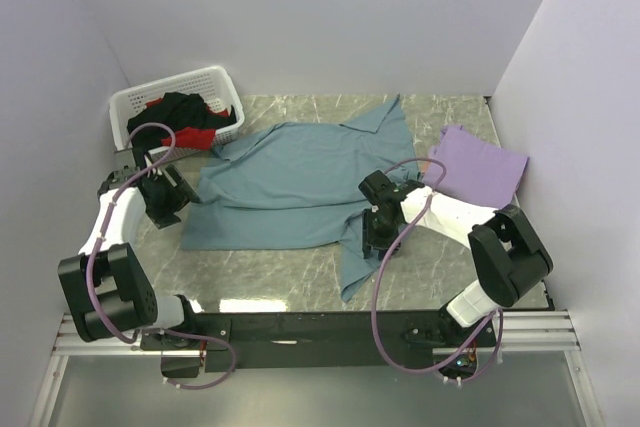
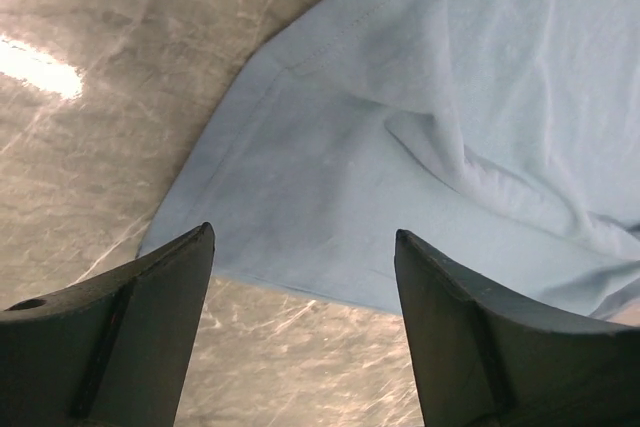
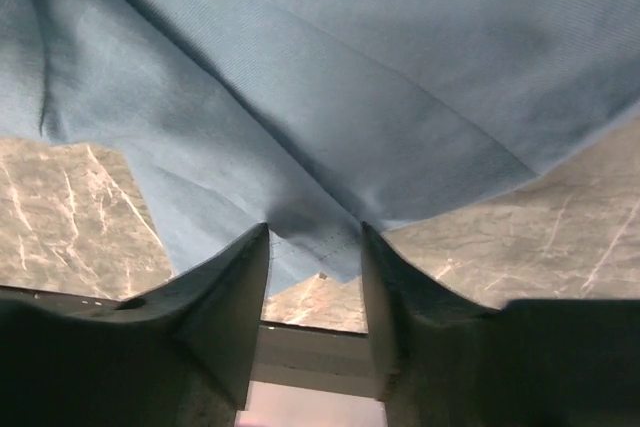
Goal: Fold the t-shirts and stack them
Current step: Flatten the tshirt out
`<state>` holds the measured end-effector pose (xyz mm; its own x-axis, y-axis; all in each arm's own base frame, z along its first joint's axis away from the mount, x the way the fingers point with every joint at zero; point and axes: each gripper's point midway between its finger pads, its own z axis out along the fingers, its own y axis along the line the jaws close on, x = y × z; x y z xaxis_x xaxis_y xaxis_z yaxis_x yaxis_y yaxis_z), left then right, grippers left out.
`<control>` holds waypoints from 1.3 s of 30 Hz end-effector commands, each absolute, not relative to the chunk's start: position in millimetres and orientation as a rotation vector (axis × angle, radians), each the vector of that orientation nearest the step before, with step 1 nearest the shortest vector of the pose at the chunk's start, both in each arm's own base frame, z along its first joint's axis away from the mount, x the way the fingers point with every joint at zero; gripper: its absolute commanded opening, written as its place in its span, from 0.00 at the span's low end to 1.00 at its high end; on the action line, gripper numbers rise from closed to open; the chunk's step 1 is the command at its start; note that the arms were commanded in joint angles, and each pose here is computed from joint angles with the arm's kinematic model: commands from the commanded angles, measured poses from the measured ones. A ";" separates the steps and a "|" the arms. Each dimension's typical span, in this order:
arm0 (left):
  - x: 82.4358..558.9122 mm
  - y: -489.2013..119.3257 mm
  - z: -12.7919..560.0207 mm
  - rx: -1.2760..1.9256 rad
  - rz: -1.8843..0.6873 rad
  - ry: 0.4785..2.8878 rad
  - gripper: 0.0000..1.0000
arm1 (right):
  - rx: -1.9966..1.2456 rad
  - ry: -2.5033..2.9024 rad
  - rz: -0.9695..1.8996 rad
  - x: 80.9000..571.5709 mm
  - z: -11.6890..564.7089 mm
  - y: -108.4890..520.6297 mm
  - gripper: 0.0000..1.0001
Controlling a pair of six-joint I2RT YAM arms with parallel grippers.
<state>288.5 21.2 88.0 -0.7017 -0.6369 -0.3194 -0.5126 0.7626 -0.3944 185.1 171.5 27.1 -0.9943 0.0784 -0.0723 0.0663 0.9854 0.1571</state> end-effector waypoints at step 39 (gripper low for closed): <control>280.7 21.0 100.4 -0.947 -0.472 2.407 0.78 | 0.011 3.038 0.043 167.9 21.5 163.1 0.37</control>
<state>275.0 19.7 90.1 -0.6465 -0.7045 -0.2929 -0.5492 0.6962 -0.4623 164.9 167.0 24.2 -0.9970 -0.0009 -0.0772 -0.0048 0.9987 0.0503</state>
